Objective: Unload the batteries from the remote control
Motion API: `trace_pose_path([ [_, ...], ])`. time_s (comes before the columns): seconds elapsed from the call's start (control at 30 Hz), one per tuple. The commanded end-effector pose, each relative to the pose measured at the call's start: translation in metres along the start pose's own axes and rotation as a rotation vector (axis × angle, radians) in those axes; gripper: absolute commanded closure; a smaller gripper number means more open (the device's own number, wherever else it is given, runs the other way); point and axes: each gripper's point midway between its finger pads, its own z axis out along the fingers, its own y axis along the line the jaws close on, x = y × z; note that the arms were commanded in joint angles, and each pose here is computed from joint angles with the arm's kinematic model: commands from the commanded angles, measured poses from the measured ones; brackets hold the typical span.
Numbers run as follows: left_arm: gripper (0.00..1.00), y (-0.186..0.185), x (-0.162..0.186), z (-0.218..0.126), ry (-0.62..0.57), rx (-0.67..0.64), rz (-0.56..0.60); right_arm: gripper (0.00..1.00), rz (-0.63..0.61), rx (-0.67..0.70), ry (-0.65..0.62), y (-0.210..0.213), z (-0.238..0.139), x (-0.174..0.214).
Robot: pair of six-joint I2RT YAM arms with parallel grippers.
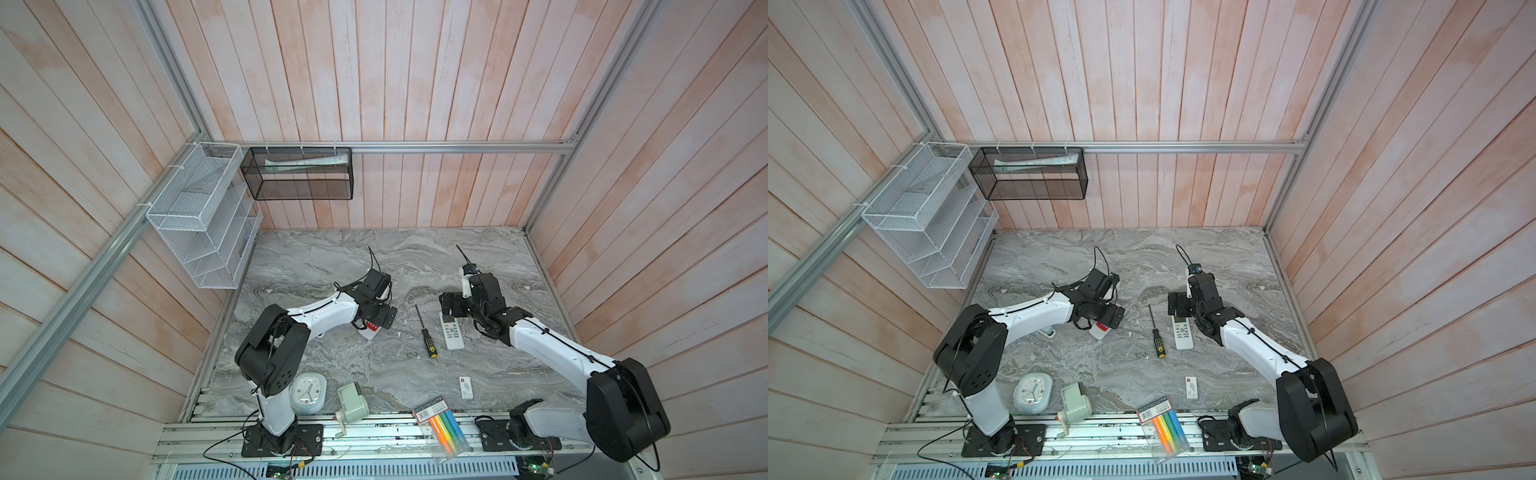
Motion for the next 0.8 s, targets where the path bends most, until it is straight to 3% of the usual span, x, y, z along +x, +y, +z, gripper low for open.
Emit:
trace_pose_path([
  [0.0,0.02,0.003,0.005,0.007,0.072,-0.03,0.029,0.04,-0.003,-0.018,0.006,0.006,0.002,-0.004],
  [0.43,0.13,0.002,0.013,0.027,0.189,-0.044,0.029,0.05,-0.015,-0.015,0.036,0.006,0.011,0.003],
  [0.77,0.31,-0.003,0.015,0.034,0.223,-0.024,0.028,0.06,-0.018,-0.015,0.034,0.006,0.01,0.003],
])
